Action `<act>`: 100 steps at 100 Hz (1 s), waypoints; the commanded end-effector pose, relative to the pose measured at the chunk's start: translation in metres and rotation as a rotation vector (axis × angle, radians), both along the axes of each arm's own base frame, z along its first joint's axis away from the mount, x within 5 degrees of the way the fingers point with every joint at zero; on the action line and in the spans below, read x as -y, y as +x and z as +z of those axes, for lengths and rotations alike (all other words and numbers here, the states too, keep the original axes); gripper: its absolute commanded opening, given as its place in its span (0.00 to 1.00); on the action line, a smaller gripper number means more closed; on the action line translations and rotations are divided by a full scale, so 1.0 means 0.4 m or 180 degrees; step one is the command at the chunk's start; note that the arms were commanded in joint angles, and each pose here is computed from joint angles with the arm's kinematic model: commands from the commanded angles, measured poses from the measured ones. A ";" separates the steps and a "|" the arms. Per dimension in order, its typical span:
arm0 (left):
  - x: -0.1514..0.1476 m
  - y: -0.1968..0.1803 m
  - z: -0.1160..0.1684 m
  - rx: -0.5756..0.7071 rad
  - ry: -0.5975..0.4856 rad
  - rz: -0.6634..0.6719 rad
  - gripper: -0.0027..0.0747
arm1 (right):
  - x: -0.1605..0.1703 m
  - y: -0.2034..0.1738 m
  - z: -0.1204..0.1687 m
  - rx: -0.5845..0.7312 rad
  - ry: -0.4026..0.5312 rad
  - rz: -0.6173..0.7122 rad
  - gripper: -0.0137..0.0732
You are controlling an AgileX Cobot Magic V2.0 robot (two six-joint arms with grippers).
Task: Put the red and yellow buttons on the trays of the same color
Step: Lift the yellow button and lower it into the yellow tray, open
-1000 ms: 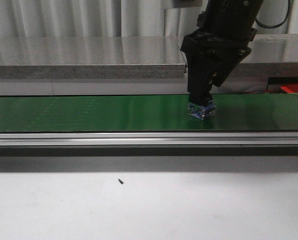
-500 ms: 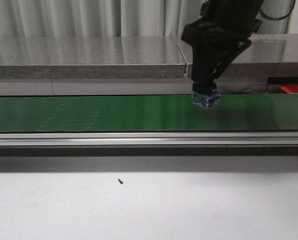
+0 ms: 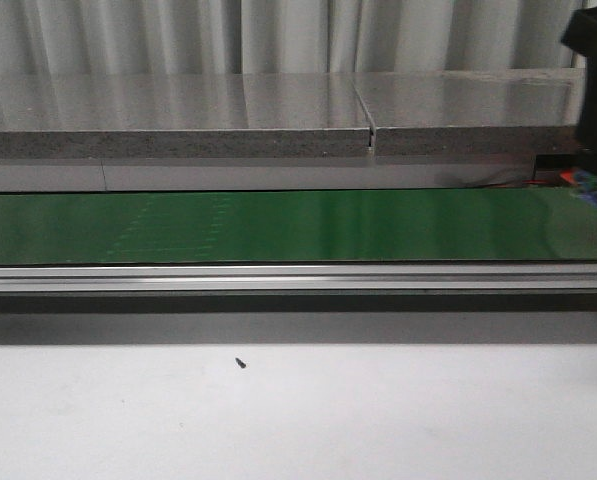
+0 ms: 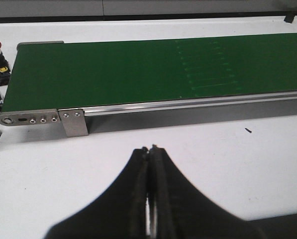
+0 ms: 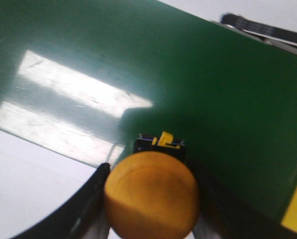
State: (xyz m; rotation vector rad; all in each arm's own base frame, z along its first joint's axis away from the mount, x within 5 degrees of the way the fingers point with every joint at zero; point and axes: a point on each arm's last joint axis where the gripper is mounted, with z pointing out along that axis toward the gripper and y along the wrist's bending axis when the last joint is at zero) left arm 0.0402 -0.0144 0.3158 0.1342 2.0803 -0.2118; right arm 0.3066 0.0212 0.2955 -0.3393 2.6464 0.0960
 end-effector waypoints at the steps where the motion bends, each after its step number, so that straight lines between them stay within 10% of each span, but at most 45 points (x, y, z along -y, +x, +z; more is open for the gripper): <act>1: 0.003 0.006 0.029 0.0237 -0.0082 -0.0021 0.01 | 0.056 -0.022 0.045 0.0284 -0.0027 -0.0243 0.41; 44: 0.003 0.006 0.029 0.0237 -0.0082 -0.0021 0.01 | 0.294 -0.084 -0.022 0.0175 -0.0243 -0.1291 0.41; 100: 0.003 0.006 0.029 0.0237 -0.0082 -0.0021 0.01 | 0.330 -0.016 -0.136 0.0039 -0.0165 -0.1389 0.41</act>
